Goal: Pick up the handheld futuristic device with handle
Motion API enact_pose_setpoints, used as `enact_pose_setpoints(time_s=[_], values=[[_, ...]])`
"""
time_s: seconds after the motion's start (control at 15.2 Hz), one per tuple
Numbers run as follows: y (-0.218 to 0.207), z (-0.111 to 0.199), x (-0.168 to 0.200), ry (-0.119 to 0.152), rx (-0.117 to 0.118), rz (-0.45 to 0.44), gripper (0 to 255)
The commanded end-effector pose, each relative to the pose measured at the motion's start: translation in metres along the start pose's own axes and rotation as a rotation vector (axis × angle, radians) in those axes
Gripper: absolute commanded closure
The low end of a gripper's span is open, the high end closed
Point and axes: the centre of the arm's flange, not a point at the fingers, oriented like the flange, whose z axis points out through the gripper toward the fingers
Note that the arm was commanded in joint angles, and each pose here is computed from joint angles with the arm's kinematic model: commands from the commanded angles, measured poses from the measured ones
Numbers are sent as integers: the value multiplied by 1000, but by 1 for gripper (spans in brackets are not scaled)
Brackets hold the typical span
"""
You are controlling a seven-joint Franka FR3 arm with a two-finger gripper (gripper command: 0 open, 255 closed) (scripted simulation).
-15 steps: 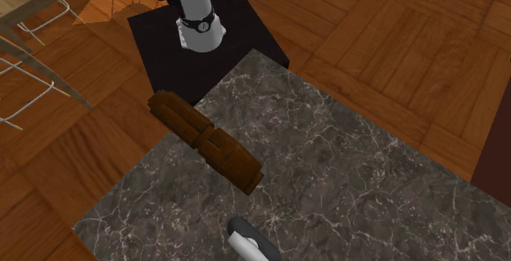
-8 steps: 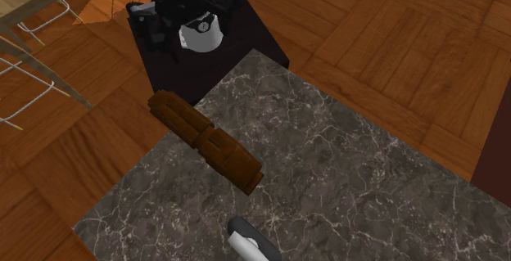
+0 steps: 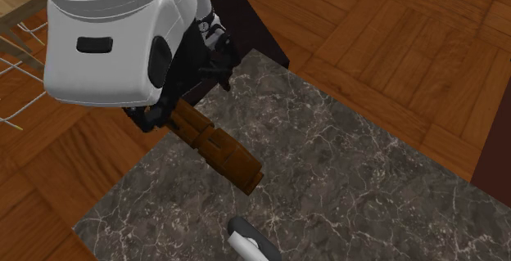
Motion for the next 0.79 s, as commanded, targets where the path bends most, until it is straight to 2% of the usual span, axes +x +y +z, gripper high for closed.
enact_pose_setpoints(time_s=[0.0,0.13,0.73], values=[[14,3,21,6,9,-33,0],[25,4,38,10,17,-56,0],[27,44,37,10,17,-56,0]])
